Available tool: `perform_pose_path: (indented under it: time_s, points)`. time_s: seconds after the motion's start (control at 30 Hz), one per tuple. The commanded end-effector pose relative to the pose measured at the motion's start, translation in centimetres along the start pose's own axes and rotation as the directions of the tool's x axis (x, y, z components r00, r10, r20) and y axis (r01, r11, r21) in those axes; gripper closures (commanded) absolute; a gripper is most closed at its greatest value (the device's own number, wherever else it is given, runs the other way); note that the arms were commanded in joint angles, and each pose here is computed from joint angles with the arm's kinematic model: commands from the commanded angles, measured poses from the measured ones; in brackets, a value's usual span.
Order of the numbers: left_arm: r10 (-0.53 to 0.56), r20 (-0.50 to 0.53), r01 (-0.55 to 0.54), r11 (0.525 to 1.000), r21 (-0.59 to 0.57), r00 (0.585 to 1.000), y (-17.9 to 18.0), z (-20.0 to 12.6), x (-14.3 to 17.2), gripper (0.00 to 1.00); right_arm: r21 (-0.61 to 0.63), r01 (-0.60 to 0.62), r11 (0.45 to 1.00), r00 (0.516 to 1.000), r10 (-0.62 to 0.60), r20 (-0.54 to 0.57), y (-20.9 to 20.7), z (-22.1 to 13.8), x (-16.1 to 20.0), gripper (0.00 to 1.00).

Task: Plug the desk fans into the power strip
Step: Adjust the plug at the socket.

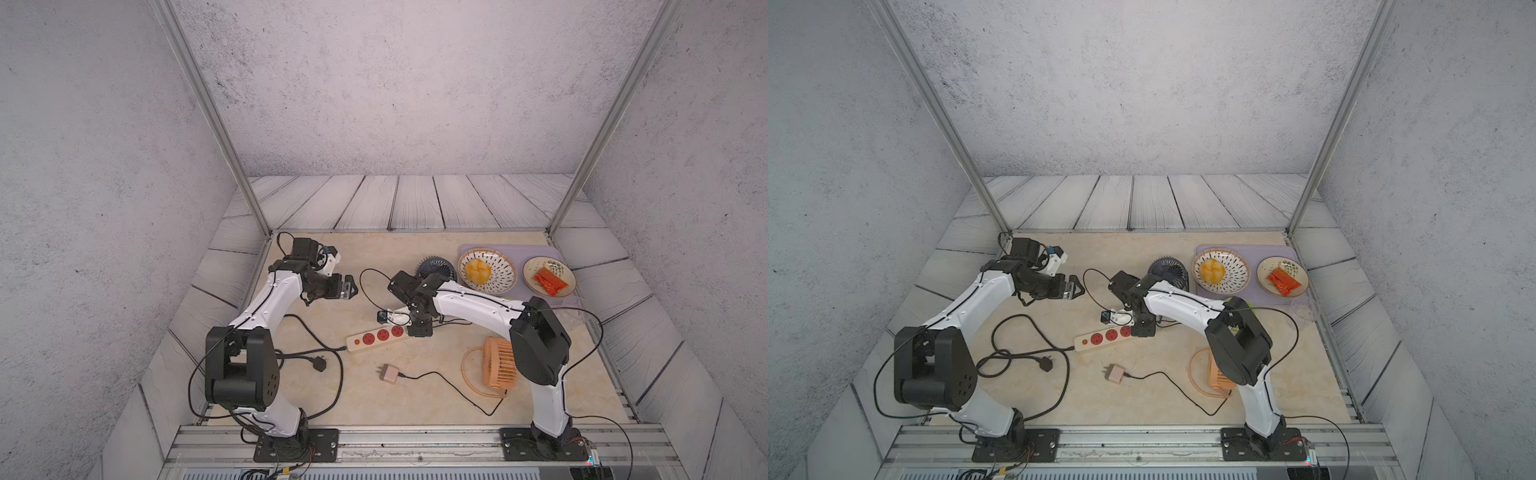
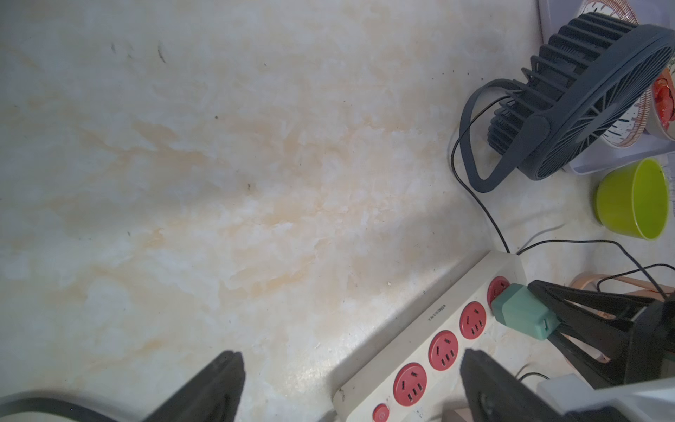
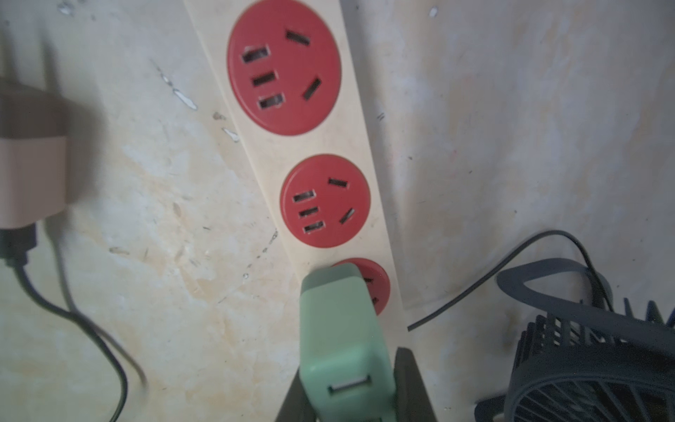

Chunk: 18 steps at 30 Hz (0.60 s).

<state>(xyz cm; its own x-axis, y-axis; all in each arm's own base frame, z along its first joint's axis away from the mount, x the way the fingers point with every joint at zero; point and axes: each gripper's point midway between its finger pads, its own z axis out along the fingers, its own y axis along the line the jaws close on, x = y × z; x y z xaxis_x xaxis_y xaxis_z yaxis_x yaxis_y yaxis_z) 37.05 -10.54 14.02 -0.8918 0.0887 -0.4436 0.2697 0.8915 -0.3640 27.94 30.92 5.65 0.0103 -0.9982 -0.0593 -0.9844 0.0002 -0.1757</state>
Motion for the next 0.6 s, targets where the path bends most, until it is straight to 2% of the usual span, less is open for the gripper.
perform_pose_path:
  time_s: [0.0, 0.17, 0.57]
  points:
    - [0.014, 0.002, -0.014, 1.0, 0.009, 1.0, -0.3, -0.1, 0.2, 0.01, -0.1, -0.061, 0.993, 0.989, 0.046, -0.138, 4.1, 8.4, 3.1, 1.0]
    - [0.011, -0.003, -0.011, 1.0, 0.013, 1.0, -0.3, 0.0, 0.3, 0.01, -0.102, 0.009, 0.995, 0.99, -0.024, -0.142, 4.8, 9.4, 4.1, 1.0]
    - [0.007, -0.002, -0.007, 1.0, 0.015, 1.0, -0.4, -0.1, 0.3, 0.01, -0.236, 0.085, 0.968, 0.983, -0.119, -0.137, 4.8, 9.8, 4.3, 1.0]
